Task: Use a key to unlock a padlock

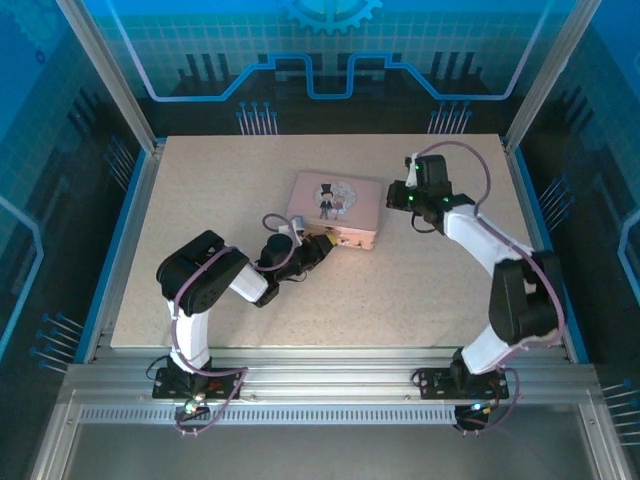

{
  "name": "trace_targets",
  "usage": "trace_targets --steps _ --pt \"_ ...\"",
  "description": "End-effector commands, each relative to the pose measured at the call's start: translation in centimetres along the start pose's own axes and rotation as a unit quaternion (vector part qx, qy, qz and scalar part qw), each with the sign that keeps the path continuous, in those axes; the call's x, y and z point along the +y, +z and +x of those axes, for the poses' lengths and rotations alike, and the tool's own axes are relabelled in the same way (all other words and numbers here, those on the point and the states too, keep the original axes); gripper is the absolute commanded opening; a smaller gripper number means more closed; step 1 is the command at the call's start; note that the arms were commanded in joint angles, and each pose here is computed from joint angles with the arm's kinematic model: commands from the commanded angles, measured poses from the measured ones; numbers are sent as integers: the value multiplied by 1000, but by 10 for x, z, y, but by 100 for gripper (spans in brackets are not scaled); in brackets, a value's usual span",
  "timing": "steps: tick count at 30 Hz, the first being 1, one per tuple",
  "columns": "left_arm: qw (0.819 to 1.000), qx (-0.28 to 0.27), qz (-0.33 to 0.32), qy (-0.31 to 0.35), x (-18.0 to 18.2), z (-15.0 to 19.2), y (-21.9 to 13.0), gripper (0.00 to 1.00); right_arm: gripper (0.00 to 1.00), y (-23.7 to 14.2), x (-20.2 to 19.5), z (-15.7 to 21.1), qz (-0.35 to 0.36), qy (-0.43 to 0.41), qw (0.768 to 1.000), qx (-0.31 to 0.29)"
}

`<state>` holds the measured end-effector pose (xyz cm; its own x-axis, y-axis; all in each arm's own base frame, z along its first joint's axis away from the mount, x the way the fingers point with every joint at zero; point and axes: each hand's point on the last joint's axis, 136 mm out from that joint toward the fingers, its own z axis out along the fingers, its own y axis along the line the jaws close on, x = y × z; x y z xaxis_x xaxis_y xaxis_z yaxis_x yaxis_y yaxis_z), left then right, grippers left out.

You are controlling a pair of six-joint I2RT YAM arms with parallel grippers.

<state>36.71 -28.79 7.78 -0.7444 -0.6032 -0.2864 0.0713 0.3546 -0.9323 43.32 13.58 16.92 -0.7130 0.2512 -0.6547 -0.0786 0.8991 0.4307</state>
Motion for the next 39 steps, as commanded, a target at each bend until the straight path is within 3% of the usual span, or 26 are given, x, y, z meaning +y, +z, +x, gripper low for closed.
trace_targets --steps 1,10,13,24,39 --pt "998 -12 59 9 -44 -11 2 6 0 -24 21 15 -76 12 997 10" --pt "997 -17 72 6 -53 -15 6 7 0 -69 68 59 -274 69 959 -3" --pt "997 -17 77 5 -55 -16 7 7 0 -71 76 78 -311 79 947 3" --pt "996 -17 88 -2 -60 -17 9 7 0 -30 91 123 -343 135 928 52" --pt "995 -17 100 -12 -62 -16 10 7 0 6 93 141 -327 169 927 75"
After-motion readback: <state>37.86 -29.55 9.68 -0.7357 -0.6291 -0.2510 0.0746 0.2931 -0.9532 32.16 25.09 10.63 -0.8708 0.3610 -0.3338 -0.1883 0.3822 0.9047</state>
